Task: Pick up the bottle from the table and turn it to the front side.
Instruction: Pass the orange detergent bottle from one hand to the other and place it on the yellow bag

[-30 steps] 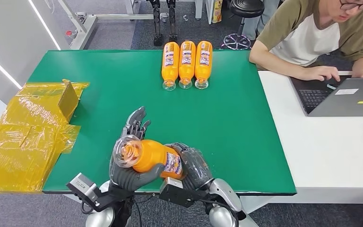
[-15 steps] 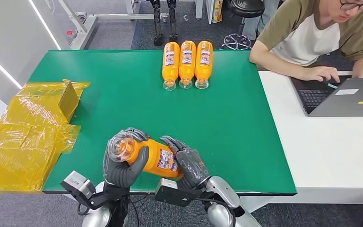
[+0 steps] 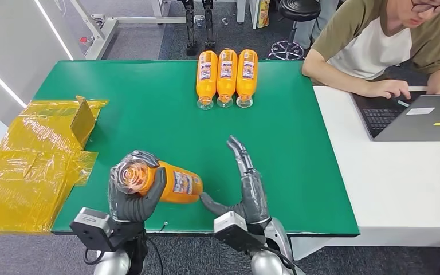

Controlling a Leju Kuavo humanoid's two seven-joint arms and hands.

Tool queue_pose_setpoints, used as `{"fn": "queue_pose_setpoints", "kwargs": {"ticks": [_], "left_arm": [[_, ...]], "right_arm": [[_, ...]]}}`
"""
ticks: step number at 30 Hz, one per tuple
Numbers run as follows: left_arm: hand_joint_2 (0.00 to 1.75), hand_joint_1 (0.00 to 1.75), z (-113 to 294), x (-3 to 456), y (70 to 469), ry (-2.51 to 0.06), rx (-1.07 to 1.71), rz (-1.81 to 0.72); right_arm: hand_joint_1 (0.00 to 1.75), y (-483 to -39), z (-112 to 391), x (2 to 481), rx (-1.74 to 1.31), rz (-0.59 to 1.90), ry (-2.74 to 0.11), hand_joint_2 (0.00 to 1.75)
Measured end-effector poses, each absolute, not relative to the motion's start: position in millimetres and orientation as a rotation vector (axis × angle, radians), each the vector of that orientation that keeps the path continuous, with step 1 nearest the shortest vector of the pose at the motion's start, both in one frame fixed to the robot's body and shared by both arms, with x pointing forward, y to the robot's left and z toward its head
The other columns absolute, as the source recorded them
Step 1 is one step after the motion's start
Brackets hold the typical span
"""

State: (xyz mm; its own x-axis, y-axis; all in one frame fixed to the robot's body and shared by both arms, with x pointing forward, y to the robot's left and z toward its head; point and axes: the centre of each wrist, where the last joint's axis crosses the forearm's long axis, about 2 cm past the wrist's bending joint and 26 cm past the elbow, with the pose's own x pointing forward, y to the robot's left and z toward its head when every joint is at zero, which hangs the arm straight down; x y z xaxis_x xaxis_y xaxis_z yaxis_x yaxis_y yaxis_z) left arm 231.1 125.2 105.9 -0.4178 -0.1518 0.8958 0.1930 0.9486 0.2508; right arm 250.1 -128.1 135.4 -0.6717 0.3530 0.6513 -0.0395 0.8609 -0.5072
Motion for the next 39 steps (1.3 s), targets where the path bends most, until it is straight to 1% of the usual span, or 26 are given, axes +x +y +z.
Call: {"fn": "queue_pose_setpoints", "kwargs": {"ticks": [2, 4, 6, 7, 10, 14, 17, 21, 25, 28, 33, 39], "left_arm": [[1.75, 1.75, 109.1, 234.3, 136.7, -1.985, 0.219, -0.472], [1.75, 1.75, 111.9, 237.8, 151.2, -1.975, 0.55, -0.61], [1.75, 1.75, 113.3, 241.5, 166.6, -1.953, 0.876, -0.758], [1.75, 1.75, 113.2, 243.4, 173.9, -1.937, 0.986, -0.815], [1.75, 1.75, 109.8, 250.6, 198.6, -1.854, 1.182, -0.915], [1.75, 1.75, 95.4, 262.7, 244.0, -1.708, 1.384, -1.053], [1.75, 1.75, 83.4, 275.1, 278.2, -1.614, 1.447, -1.165], [1.75, 1.75, 71.8, 294.8, 327.1, -1.495, 1.457, -1.355], [1.75, 1.75, 64.3, 306.5, 371.9, -1.365, 1.377, -1.535], [1.75, 1.75, 58.7, 311.4, 396.3, -1.252, 1.279, -1.623], [1.75, 1.75, 55.0, 321.9, 419.2, -1.091, 1.21, -1.728], [1.75, 1.75, 52.7, 332.3, 419.9, -1.006, 1.137, -1.808]], "right_arm": [[0.0, -128.9, 138.0, 244.0, -0.229, 0.527, -2.257, 1.75], [0.0, -130.1, 140.3, 237.5, -0.226, 0.455, -2.267, 1.75], [0.0, -131.1, 142.6, 232.3, -0.22, 0.417, -2.271, 1.75], [0.0, -131.5, 143.8, 230.5, -0.218, 0.407, -2.272, 1.75], [0.0, -132.1, 145.9, 226.1, -0.207, 0.393, -2.264, 1.75], [0.0, -134.3, 144.2, 222.7, -0.198, 0.381, -2.248, 1.75], [0.0, -135.1, 144.4, 223.1, -0.193, 0.362, -2.247, 1.75], [0.0, -135.2, 147.1, 224.4, -0.161, 0.358, -2.243, 1.75], [0.0, -135.8, 150.3, 225.5, -0.13, 0.365, -2.243, 1.75], [0.0, -136.7, 151.8, 226.8, -0.12, 0.369, -2.244, 1.75], [0.0, -137.7, 152.8, 228.4, -0.115, 0.369, -2.243, 1.75], [0.0, -137.8, 151.7, 228.2, -0.11, 0.37, -2.249, 1.75]]}}
